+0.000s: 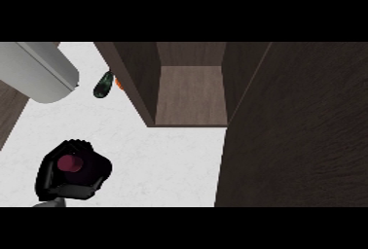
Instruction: Pick up the wine, place it into the cabinet and close the cabinet
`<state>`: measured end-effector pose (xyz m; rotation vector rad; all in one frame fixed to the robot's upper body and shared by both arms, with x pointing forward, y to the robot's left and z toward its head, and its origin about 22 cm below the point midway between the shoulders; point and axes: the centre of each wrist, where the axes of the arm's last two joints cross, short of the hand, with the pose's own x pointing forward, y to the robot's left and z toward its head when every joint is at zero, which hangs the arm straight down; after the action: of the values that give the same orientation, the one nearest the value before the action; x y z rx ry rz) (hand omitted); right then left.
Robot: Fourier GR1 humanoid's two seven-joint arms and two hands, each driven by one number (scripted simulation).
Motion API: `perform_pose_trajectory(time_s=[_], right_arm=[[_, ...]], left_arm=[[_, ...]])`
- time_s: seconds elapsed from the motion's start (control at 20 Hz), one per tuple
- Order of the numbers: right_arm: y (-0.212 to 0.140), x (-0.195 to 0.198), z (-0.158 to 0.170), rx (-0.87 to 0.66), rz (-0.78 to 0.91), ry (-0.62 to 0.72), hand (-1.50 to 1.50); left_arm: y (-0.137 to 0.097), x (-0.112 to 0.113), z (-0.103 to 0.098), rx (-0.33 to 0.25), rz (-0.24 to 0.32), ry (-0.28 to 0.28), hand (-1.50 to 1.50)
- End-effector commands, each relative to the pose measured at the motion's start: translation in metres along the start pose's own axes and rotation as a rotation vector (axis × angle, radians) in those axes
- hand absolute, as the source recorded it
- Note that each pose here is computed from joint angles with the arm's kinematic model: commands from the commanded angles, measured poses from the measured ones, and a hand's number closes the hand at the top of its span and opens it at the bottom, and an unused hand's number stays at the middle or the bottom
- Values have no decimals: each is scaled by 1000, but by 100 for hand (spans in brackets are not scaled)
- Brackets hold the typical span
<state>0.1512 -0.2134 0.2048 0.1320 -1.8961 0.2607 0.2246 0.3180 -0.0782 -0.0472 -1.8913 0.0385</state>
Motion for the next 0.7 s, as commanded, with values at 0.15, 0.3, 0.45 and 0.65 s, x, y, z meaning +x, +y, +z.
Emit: perform_pose_trajectory(time_s=[0.15, 0.3, 0.45, 0.65], right_arm=[[-2, 22, 24, 36, -38, -36, -150], [-4, 9, 6, 29, -35, -25, -150], [8, 7, 9, 34, -63, -49, -150], [0, 18, 6, 35, -66, -47, -150]], left_arm=[[-28, 48, -17, -30, 100, -64, 150], [-50, 71, -25, -81, 155, -31, 150], [-68, 85, -39, -79, 139, -43, 150], [-88, 113, -43, -128, 130, -30, 150]])
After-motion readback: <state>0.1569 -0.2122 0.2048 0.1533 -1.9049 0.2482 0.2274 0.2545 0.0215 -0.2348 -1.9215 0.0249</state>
